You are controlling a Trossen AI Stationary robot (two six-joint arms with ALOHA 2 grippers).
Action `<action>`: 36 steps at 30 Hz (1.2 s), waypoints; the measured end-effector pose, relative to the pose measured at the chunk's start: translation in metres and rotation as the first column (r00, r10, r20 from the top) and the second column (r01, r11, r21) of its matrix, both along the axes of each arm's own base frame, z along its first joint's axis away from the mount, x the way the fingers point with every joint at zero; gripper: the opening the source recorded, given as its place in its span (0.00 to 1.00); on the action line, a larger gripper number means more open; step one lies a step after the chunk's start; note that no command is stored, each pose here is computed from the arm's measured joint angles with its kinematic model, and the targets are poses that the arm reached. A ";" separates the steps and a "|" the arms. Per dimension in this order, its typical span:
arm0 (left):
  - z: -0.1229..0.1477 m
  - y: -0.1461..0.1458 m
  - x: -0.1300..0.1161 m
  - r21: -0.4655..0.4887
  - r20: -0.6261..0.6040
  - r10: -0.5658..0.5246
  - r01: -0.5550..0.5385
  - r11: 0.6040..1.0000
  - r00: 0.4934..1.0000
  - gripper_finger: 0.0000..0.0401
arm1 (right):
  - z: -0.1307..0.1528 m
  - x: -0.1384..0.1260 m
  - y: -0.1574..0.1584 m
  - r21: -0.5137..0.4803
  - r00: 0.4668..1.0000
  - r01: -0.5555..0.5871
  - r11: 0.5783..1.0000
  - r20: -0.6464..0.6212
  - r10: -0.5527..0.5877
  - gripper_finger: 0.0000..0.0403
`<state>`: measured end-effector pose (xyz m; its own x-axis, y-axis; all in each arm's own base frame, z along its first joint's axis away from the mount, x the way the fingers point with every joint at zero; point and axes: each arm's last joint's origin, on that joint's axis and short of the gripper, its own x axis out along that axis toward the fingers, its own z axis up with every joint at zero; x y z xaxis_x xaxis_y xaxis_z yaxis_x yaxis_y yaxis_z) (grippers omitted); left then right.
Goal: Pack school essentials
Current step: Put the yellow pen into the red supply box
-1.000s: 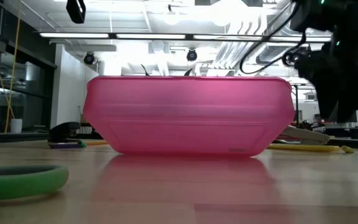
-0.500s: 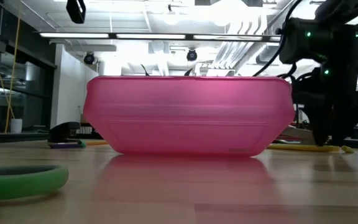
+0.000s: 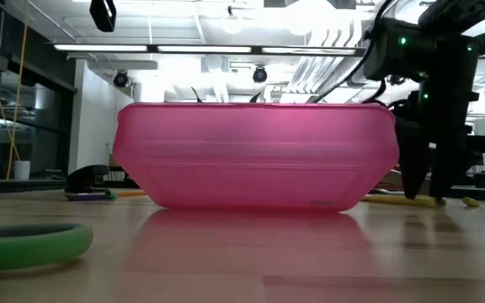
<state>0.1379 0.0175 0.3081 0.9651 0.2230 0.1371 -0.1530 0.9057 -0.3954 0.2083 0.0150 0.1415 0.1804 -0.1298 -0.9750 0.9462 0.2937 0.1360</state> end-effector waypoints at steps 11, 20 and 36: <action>-0.001 0.000 0.000 0.002 -0.008 -0.001 0.001 1.000 1.000 0.00 | 0.000 0.008 -0.005 -0.053 0.994 0.089 0.995 0.075 -0.085 0.48; -0.001 0.000 0.000 0.002 -0.016 -0.001 0.001 1.000 1.000 0.00 | -0.012 0.017 -0.013 -0.117 0.989 0.131 0.984 0.084 -0.121 0.48; -0.002 0.000 0.000 -0.001 -0.022 -0.002 0.002 1.000 1.000 0.00 | -0.019 0.029 -0.018 -0.205 0.987 0.153 0.967 0.086 -0.138 0.48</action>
